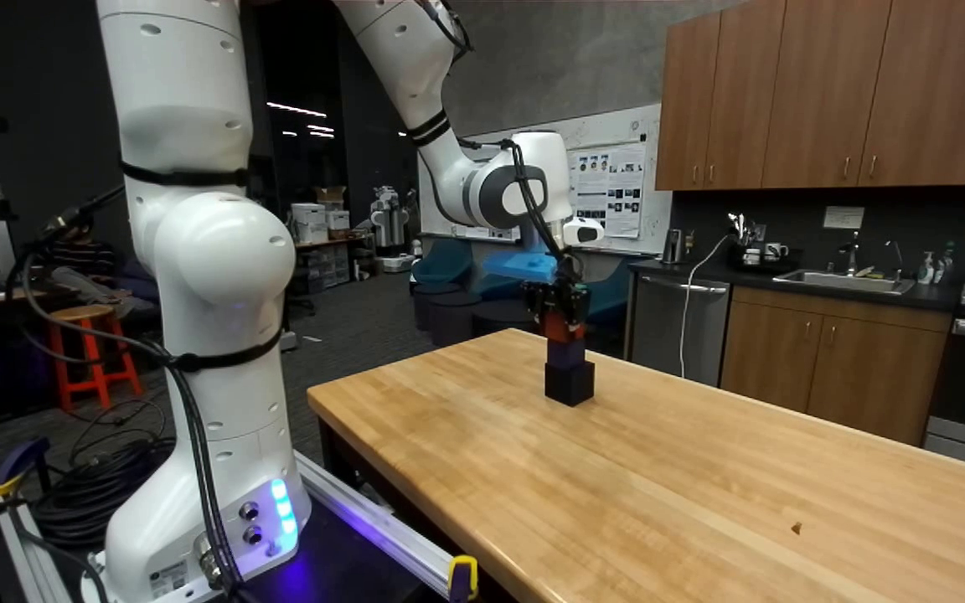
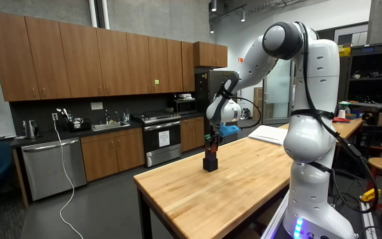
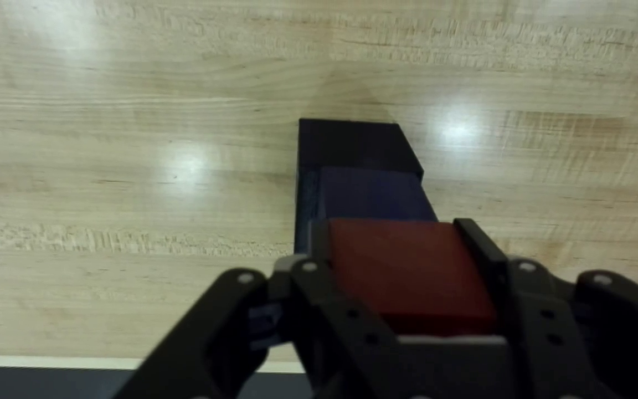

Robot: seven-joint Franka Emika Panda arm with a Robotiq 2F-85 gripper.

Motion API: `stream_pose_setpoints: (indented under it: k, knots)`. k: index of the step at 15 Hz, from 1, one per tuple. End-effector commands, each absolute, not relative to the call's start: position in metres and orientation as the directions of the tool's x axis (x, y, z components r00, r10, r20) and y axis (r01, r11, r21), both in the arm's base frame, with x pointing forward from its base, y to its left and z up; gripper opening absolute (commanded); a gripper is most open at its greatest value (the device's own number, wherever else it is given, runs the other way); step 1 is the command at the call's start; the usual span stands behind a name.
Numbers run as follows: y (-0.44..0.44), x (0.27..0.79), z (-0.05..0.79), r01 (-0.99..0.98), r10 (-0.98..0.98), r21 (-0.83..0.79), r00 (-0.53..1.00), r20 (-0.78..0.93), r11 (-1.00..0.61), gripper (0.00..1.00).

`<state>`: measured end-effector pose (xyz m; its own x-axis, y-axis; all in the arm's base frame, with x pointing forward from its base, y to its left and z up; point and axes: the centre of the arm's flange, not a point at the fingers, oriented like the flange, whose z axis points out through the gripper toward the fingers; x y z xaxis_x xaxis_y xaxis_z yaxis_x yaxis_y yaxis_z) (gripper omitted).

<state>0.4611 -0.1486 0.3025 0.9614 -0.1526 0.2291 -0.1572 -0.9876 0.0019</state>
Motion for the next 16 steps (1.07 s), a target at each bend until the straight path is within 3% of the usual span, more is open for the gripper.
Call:
stream_pose_setpoints:
  k: [1,10,11,12,13,16]
  knots:
    - [-0.1533,0.4633,0.303,-0.133,-0.13,-0.001,0.966,0.224,-0.991,0.31]
    - [-0.1511,0.4654,0.2997,-0.11,-0.105,0.011,0.969,0.223,-0.994,0.31]
    - [-0.151,0.4657,0.2997,-0.108,-0.102,0.013,0.969,0.223,-0.994,0.38]
    - [-0.151,0.4659,0.2999,-0.106,-0.101,0.013,0.969,0.224,-0.994,0.81]
    - [-0.151,0.466,0.3001,-0.106,-0.1,0.013,0.97,0.224,-0.994,0.81]
    - [-0.1515,0.4658,0.3016,-0.107,-0.101,0.012,0.97,0.223,-0.994,0.97]
